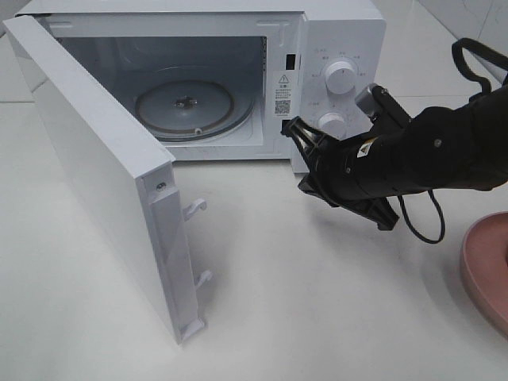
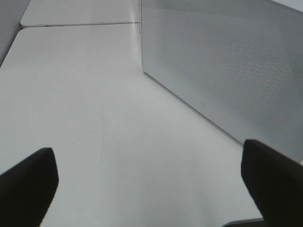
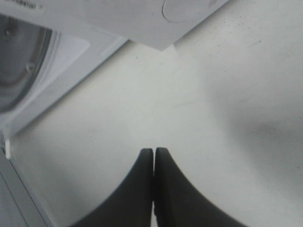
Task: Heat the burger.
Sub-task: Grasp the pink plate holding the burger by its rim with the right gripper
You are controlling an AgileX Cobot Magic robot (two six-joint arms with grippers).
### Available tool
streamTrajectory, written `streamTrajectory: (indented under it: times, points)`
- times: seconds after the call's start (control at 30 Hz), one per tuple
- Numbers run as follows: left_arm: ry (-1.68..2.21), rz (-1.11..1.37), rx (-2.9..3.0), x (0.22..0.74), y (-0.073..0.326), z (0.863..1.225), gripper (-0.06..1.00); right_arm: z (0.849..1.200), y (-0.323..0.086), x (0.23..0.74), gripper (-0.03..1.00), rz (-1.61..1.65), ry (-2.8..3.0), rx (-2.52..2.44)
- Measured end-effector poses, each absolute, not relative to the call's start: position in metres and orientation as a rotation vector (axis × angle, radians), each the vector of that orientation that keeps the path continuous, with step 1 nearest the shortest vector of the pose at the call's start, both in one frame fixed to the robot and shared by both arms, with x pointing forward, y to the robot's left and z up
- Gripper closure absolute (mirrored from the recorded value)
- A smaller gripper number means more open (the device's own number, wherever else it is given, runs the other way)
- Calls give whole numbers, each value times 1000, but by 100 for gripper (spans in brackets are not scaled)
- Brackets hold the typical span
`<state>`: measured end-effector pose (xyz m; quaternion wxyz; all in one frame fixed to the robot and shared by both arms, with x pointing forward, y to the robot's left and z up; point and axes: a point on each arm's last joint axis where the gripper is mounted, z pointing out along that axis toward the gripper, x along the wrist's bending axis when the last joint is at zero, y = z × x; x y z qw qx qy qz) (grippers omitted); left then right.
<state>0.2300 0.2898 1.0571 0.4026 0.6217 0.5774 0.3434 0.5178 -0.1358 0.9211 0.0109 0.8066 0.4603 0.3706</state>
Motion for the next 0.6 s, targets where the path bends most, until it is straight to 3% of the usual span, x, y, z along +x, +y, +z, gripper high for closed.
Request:
streamTrajectory:
  times: [0.6]
  points:
    - [1459, 868, 1571, 230, 290, 1057, -2, 968, -162, 467, 91, 614, 2279, 1880]
